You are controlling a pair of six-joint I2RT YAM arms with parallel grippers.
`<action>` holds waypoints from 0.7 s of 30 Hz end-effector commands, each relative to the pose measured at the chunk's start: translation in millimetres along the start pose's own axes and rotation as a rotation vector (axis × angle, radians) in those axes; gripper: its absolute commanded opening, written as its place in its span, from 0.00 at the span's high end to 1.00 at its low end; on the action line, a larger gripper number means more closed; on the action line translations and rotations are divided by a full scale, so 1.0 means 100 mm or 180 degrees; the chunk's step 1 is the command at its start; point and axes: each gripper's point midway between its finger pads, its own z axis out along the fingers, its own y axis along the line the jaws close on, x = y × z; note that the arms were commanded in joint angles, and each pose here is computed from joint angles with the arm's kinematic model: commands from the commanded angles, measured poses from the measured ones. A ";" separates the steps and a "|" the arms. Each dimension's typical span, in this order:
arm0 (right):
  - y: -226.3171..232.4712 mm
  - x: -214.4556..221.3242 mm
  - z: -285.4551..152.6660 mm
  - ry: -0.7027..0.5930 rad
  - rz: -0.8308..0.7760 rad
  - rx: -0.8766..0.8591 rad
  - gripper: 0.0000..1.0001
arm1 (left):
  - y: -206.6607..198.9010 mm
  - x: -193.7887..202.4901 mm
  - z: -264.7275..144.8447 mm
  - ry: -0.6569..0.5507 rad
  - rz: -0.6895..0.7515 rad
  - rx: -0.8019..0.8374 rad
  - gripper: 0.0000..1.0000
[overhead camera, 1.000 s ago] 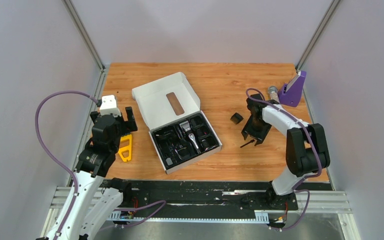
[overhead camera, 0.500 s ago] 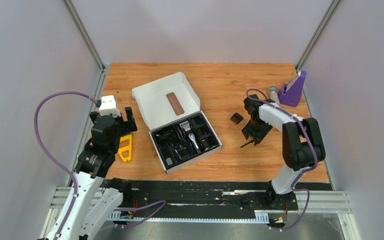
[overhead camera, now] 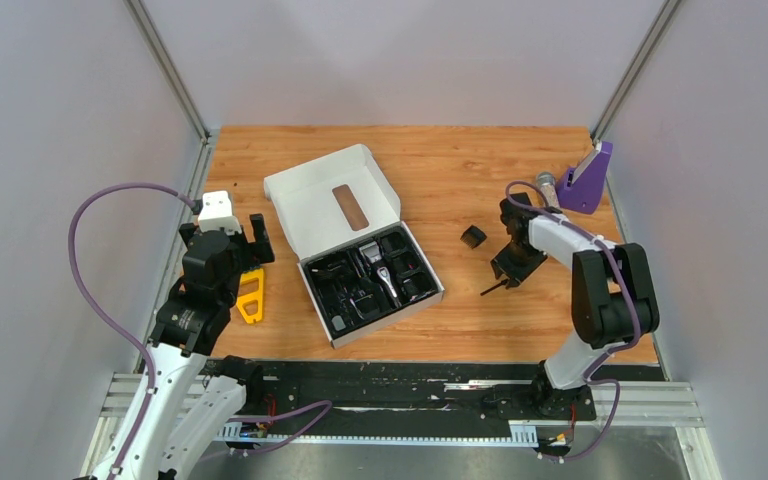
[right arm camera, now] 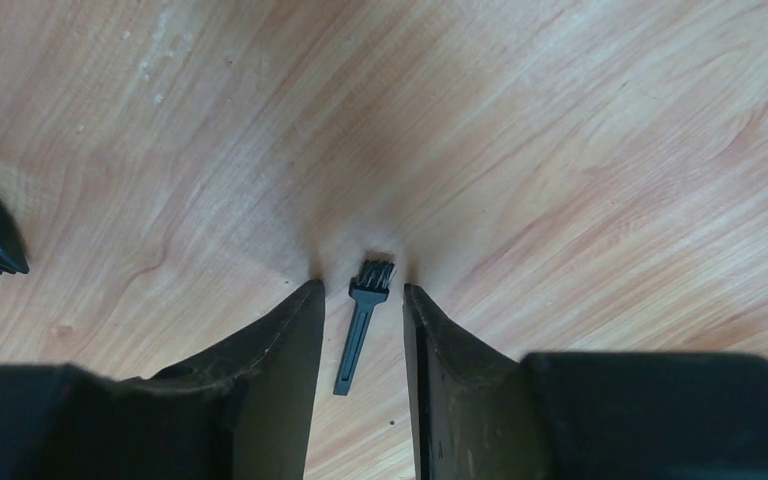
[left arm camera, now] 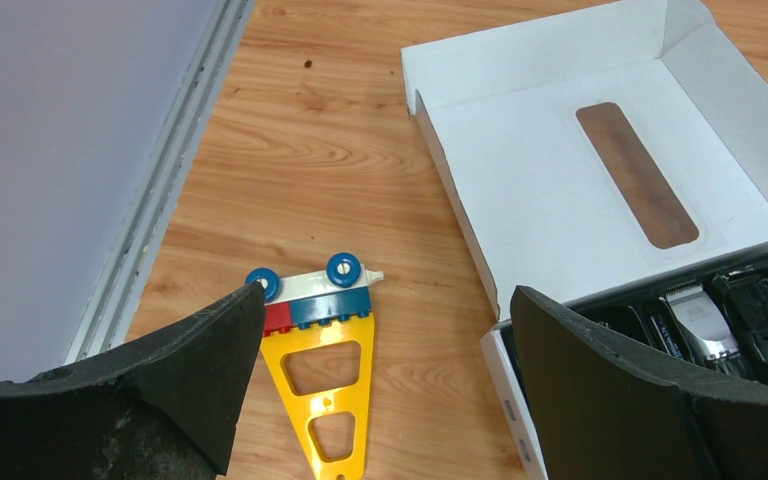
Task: Sort the hair-cutting tools
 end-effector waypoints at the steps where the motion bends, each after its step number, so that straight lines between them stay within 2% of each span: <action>1: -0.03 -0.02 0.08 -0.0029 0.0122 -0.0046 0.66 | -0.01 -0.16 -0.02 -0.0150 -0.0027 0.0019 0.00; 12: -0.09 0.04 0.08 -0.0004 0.0154 -0.0058 0.76 | -0.02 -0.16 -0.02 -0.0143 -0.0024 0.0019 0.00; 21: -0.03 -0.03 0.00 -0.0124 -0.0014 -0.0224 0.84 | -0.02 -0.15 -0.01 -0.0128 -0.0020 0.0015 0.00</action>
